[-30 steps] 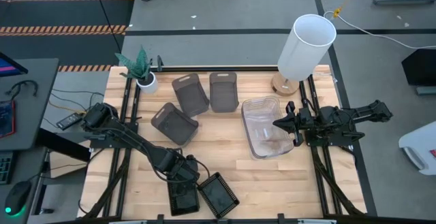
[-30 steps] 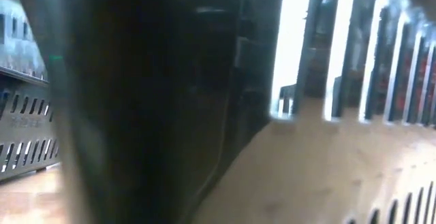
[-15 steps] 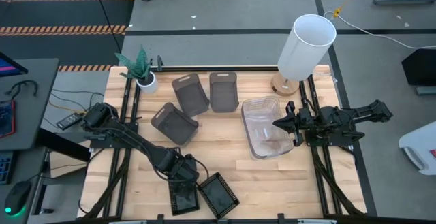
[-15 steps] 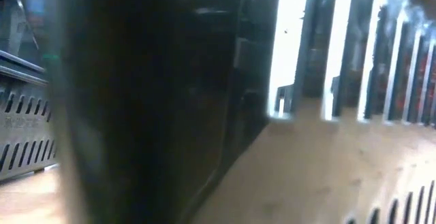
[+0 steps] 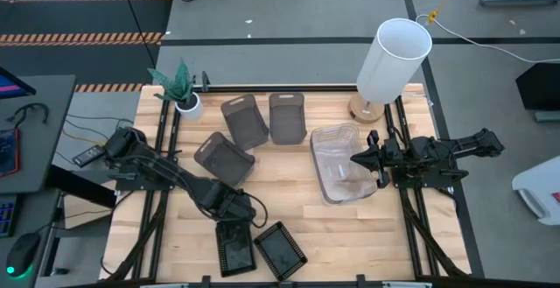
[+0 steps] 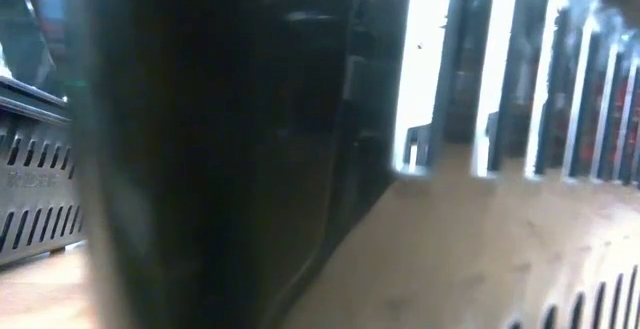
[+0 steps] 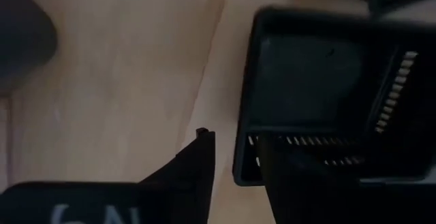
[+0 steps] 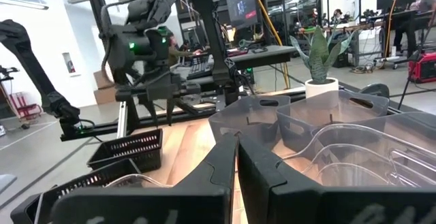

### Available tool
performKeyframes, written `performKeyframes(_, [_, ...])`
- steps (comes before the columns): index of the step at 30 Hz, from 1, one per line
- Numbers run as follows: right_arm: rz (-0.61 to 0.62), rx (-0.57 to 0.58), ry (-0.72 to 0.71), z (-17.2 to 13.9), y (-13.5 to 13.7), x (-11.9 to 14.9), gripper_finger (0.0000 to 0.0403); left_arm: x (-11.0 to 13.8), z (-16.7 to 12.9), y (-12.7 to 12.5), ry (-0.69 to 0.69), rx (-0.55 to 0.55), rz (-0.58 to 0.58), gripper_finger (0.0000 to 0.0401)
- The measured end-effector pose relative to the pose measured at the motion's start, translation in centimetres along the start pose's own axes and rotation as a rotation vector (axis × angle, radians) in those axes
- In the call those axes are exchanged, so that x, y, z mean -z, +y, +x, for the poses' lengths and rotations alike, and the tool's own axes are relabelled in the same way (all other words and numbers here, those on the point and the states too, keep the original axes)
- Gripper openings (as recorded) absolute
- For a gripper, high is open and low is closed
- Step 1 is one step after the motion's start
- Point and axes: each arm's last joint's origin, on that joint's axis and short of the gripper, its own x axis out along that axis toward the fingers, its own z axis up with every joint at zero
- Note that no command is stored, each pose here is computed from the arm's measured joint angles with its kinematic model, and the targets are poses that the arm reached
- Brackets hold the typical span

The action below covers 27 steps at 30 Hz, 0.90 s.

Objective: Stack baskets by color
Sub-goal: Stack the right black bin on the black bins

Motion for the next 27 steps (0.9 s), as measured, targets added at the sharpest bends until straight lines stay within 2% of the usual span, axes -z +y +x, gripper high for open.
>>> performKeyframes(4, [0.000,0.000,-0.001,0.0,0.0,0.0,0.0022,-0.6,-0.7,0.3,-0.046,0.039,-0.094,0.0117])
performKeyframes(10, [0.000,0.000,-0.001,0.0,0.0,0.0,0.0022,-2.0,-1.0,-0.7,-0.168,0.170,-0.162,0.0117])
performKeyframes(15, [0.001,0.000,-0.001,0.0,0.0,0.0,0.0022,-2.4,-1.0,-0.7,-0.223,0.159,-0.232,0.0117])
performKeyframes(22, [0.000,0.000,-0.001,0.0,0.0,0.0,0.0022,-3.2,-1.4,-1.5,-0.304,0.256,-0.251,0.0116])
performKeyframes(27, [0.000,0.000,-0.001,0.0,0.0,0.0,0.0022,-4.3,-1.1,-2.6,-0.292,0.237,-0.246,0.0116])
